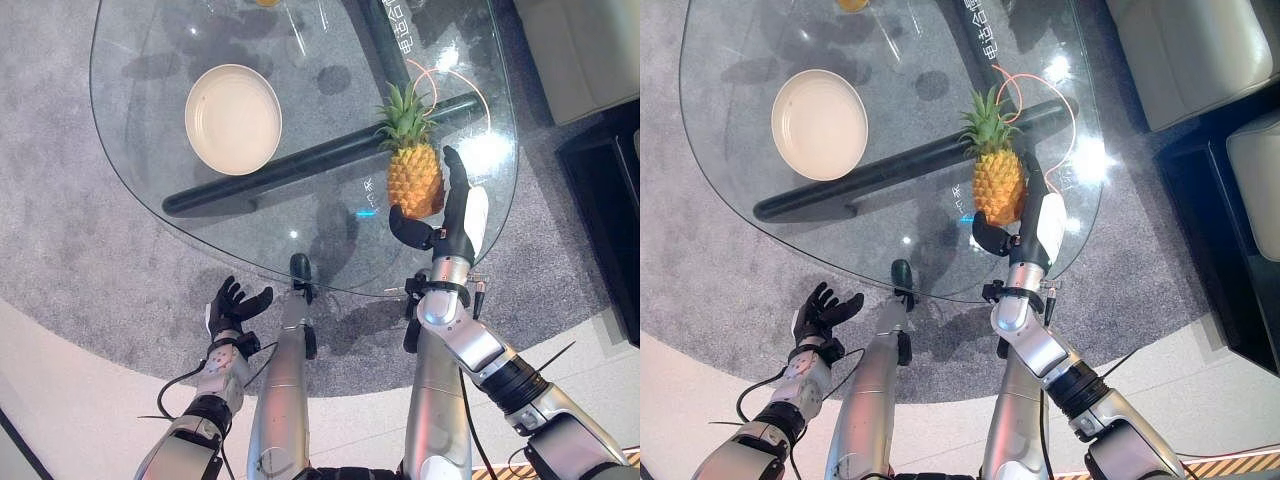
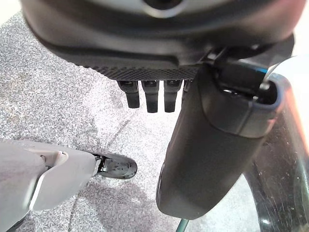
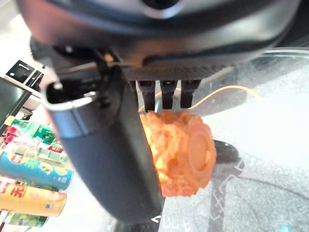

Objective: Pick up the fruit to the plate

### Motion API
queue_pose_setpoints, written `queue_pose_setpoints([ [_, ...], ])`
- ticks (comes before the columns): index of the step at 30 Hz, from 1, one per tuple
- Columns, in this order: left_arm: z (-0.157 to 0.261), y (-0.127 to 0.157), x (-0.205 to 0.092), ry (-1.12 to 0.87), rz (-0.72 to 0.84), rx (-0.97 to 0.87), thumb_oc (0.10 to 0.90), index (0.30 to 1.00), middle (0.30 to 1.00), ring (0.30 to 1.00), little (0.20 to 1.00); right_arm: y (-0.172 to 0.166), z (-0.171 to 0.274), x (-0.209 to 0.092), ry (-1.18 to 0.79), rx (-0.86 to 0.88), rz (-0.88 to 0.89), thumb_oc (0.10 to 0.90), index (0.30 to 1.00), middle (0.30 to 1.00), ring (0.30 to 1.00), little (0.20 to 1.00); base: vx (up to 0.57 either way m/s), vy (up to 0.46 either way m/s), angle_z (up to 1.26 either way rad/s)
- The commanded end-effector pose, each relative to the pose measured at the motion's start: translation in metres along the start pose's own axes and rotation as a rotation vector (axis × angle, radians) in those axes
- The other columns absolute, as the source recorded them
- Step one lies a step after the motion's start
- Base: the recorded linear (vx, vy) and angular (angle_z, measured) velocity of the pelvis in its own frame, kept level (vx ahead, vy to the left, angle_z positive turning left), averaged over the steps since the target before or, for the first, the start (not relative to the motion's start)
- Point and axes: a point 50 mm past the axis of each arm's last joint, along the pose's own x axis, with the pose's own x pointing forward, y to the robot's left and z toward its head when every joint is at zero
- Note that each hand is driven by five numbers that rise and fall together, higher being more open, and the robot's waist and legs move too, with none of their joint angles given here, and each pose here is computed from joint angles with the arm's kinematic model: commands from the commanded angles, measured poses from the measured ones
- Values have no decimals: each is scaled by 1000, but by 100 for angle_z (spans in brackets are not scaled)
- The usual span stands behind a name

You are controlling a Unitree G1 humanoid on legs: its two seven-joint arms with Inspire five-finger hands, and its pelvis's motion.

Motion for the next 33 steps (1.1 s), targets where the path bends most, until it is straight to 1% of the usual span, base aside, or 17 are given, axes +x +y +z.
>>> queue_pose_setpoints([
  [1,1,22,1,-13,72,41,800,900,900,900,900,-2,22,5,-66,108,-72,800,900,900,900,900,0,0,0],
  [16,-4,17,-1,-7,55,50,800,900,900,900,900,7,28,6,-58,151,-32,800,900,900,900,900,0,0,0],
  [28,-6,13,-2,1,43,50,800,900,900,900,900,13,28,8,-30,135,-8,800,900,900,900,900,0,0,0],
  [29,-6,13,-2,2,43,50,800,900,900,900,900,14,27,8,-24,131,-6,377,538,538,538,477,0,0,0],
  [30,-7,14,-2,3,44,51,800,900,900,900,900,15,25,8,-16,118,-1,100,300,300,300,200,0,0,0],
  [33,-7,12,-2,4,41,51,800,900,900,900,900,16,22,9,7,96,1,100,300,300,300,200,0,0,0],
])
